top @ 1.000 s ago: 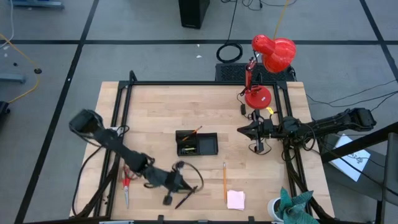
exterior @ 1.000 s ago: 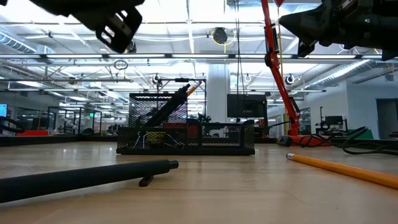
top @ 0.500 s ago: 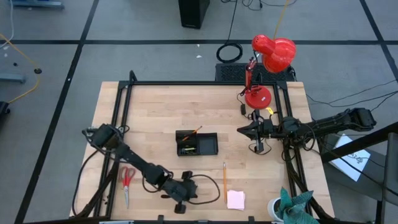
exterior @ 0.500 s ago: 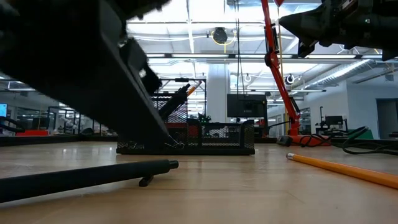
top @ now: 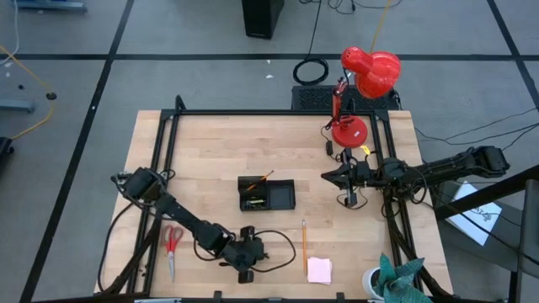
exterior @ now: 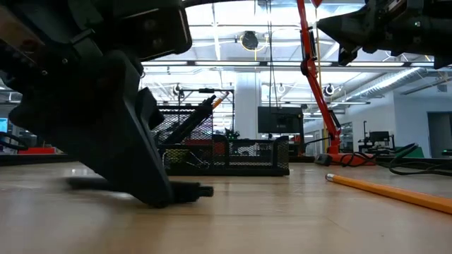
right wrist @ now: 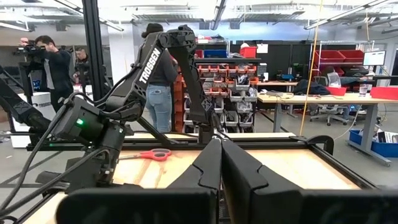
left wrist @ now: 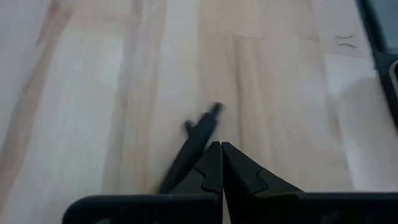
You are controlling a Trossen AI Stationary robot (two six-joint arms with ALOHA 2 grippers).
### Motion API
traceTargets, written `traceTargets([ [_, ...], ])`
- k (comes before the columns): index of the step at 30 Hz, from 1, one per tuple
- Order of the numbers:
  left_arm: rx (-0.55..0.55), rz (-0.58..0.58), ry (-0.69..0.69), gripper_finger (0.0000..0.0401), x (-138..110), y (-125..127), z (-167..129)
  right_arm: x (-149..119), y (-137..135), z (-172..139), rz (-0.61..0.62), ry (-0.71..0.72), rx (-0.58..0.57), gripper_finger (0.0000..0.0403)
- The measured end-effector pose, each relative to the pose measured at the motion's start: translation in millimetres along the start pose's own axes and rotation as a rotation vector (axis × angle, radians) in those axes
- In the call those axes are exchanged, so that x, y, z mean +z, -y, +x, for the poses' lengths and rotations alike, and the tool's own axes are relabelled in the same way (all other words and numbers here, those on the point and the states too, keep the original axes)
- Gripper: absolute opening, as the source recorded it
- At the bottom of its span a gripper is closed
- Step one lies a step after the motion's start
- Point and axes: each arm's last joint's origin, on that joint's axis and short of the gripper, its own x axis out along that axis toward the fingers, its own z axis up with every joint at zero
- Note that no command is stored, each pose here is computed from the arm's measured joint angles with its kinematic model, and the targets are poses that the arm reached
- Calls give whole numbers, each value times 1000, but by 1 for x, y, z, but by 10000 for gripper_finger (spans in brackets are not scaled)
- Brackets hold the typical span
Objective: Pick and place office supplies into organizer
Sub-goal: Put the black pen into the mesh desk organizer
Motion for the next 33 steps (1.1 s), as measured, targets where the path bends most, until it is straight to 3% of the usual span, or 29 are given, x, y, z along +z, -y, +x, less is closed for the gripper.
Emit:
traceTargets([
  [10, 46, 14, -5, 9, -6, 1, -1, 0, 0, 0, 4, 0, 0, 4],
  [18, -35, 259, 51, 5, 6, 18, -16, 0, 0, 0, 4, 0, 0, 4],
  [20, -15, 274, 34, 14, 17, 23, -27, 0, 0, 0, 4, 1, 0, 4],
  [24, 135, 293, -56, 33, 33, 19, -37, 0, 0, 0, 4, 2, 0, 4],
  [27, 134, 342, -50, 52, 46, 20, -41, 0, 0, 0, 4, 1, 0, 4],
  [33, 77, 488, -108, 112, 46, 15, -39, 0, 0, 0, 4, 1, 0, 4],
])
